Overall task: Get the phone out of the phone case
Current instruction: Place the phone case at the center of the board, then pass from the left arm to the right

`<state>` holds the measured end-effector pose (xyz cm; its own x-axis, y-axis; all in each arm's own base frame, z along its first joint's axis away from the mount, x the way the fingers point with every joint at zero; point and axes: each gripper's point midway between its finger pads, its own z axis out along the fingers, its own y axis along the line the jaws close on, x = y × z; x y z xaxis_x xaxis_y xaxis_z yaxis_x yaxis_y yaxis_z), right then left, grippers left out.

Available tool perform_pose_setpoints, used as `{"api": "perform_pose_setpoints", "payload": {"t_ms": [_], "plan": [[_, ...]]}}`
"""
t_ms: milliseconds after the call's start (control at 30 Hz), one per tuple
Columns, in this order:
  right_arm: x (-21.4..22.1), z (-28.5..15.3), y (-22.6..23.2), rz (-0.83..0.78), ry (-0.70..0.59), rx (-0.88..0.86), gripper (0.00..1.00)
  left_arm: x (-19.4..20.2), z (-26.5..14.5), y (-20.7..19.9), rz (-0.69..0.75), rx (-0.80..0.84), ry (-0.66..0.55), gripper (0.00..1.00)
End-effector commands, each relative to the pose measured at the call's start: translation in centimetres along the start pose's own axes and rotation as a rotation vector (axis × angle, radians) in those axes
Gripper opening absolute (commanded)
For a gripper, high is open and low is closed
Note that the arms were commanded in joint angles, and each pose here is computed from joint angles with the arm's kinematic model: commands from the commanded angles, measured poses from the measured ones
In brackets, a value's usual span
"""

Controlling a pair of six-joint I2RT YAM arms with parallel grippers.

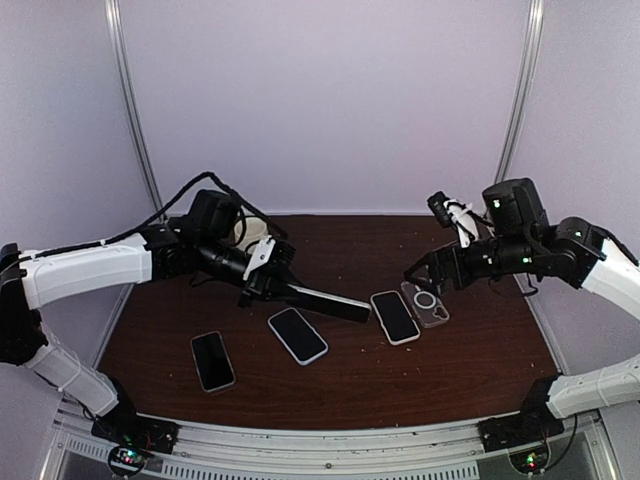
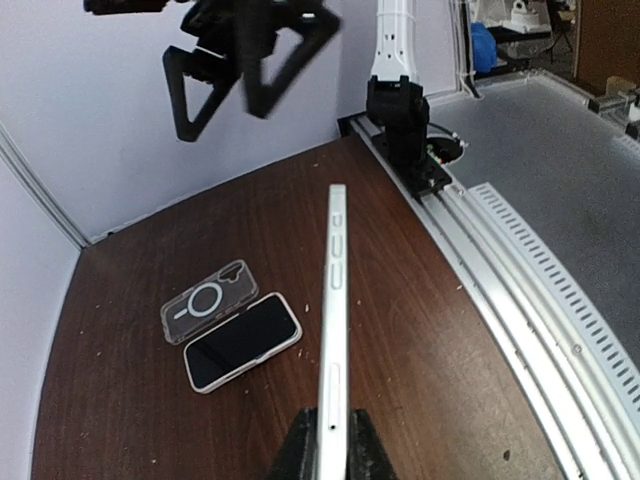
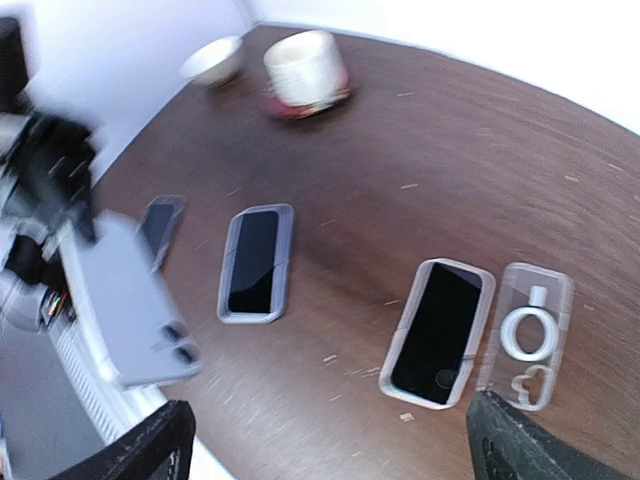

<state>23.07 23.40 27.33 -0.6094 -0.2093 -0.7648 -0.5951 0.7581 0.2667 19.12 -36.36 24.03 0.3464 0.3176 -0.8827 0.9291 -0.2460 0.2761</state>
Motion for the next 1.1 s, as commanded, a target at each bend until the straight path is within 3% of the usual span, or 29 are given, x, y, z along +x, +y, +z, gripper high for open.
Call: {"api": "perform_pose_setpoints", "payload": {"t_ms": [0,167,300,567,833,1067], "plan": [[0.8,-1.7,5.5,-0.148,0.006,-0.053,1.0,-4.3,0.8,0.5,-0.111,0.102,-0.151,0.0],[0.9,-2.6,6.9,-0.437,-0.062,0.116,1.0,-4.7,3.1,0.7,-0.373,0.2,-0.185,0.0],[1.2,-2.9,8.6,-0.712,-0.097,0.199,1.0,-4.3,4.3,2.7,-0.623,0.151,-0.085,0.0],[2.1,-0.9,10.7,-0.985,-0.117,0.219,1.0,-5.0,3.5,3.2,-1.045,0.115,-0.062,0.0],[2.5,1.4,12.0,-1.101,-0.103,0.194,1.0,-5.5,2.7,2.2,-1.17,0.133,-0.067,0.0],[2.4,3.1,13.0,-1.042,-0.063,0.08,1.0,-5.7,2.4,1.8,-1.164,0.15,-0.058,0.0]]}}
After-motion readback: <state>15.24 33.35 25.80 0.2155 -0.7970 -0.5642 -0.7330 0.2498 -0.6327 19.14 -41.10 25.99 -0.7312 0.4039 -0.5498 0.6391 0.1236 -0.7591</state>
